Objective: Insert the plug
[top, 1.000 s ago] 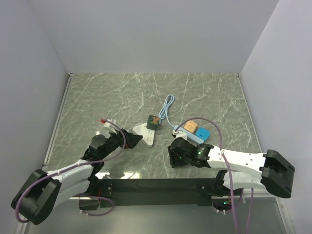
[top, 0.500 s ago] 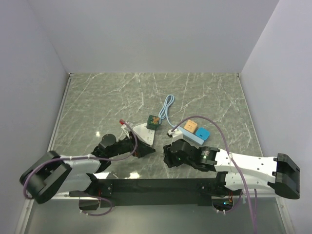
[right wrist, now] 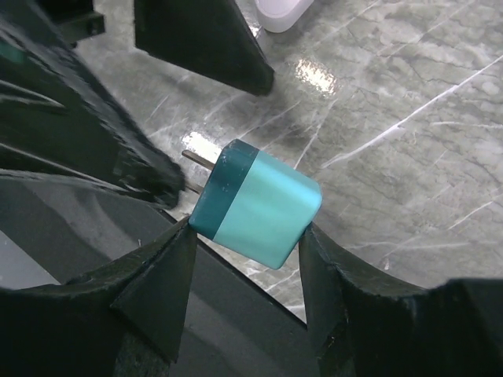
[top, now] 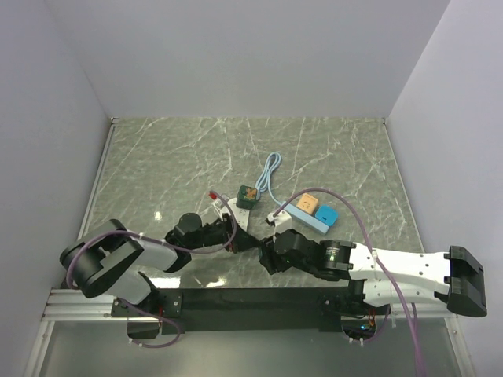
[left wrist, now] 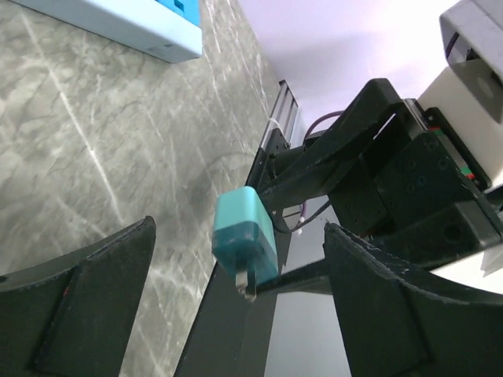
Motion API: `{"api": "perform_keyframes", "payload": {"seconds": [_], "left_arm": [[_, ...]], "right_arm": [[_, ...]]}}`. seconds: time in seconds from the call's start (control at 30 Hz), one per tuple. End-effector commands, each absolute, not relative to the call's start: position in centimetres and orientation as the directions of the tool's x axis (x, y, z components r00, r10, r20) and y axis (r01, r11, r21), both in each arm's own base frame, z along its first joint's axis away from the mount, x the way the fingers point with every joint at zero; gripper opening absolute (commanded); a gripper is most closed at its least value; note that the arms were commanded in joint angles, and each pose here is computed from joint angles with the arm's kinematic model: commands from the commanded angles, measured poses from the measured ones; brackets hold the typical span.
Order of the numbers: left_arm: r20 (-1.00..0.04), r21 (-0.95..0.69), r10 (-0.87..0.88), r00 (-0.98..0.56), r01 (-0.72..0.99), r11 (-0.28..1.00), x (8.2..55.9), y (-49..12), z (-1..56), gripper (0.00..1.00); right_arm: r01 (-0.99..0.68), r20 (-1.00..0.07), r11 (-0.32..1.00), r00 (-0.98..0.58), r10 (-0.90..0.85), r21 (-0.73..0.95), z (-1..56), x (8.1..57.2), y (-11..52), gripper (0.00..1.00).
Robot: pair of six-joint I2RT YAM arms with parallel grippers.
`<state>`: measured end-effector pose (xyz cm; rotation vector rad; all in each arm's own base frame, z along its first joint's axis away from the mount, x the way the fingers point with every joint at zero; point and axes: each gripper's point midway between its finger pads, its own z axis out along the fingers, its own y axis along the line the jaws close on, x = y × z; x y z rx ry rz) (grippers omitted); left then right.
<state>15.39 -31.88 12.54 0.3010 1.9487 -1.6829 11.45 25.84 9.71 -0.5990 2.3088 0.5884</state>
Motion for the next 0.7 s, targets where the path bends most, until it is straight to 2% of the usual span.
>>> {"api": "perform_keyframes", "payload": {"seconds": [0.0, 0.17, 0.3, 0.47, 0.57, 0.6, 0.67], "left_arm": [[-0.559, -0.829, -0.176, -0.81, 0.544, 0.128, 15.4, -33.3, 14.4, 0.92], [-0.543, -0.84, -0.144, -0.828, 0.532, 0.106, 14.7, -34.1, 14.0, 0.84], [-0.539, -0.842, -0.14, -0.83, 0.529, 0.105, 14.5, -34.3, 13.8, 0.69], [-0.544, -0.839, -0.125, -0.83, 0.538, 0.083, 14.1, -34.6, 14.1, 0.57], [-0.541, -0.84, -0.113, -0.833, 0.54, 0.043, 13.5, -34.7, 14.4, 0.43], [-0.55, -0.834, -0.121, -0.827, 0.552, 0.015, 13.4, -34.7, 15.0, 0.31], [-0.536, -0.841, -0.101, -0.838, 0.54, -0.019, 12.8, -34.7, 15.1, 0.19]], "right_arm": [[-0.558, -0.76, 0.778, -0.628, -0.168, 0.289, 13.0, 12.4, 27.3, 0.38], [-0.545, -0.768, 0.788, -0.622, -0.152, 0.286, 13.3, 12.6, 27.0, 0.38], [-0.542, -0.775, 0.786, -0.617, -0.133, 0.297, 13.6, 12.6, 26.9, 0.37], [-0.541, -0.778, 0.783, -0.616, -0.12, 0.307, 13.7, 12.6, 26.7, 0.37], [-0.542, -0.781, 0.782, -0.614, -0.118, 0.308, 13.8, 12.6, 26.7, 0.38], [-0.535, -0.78, 0.785, -0.616, -0.11, 0.312, 13.8, 12.7, 26.7, 0.43], [-0.531, -0.783, 0.788, -0.614, -0.104, 0.312, 14.0, 12.8, 26.6, 0.5]]}}
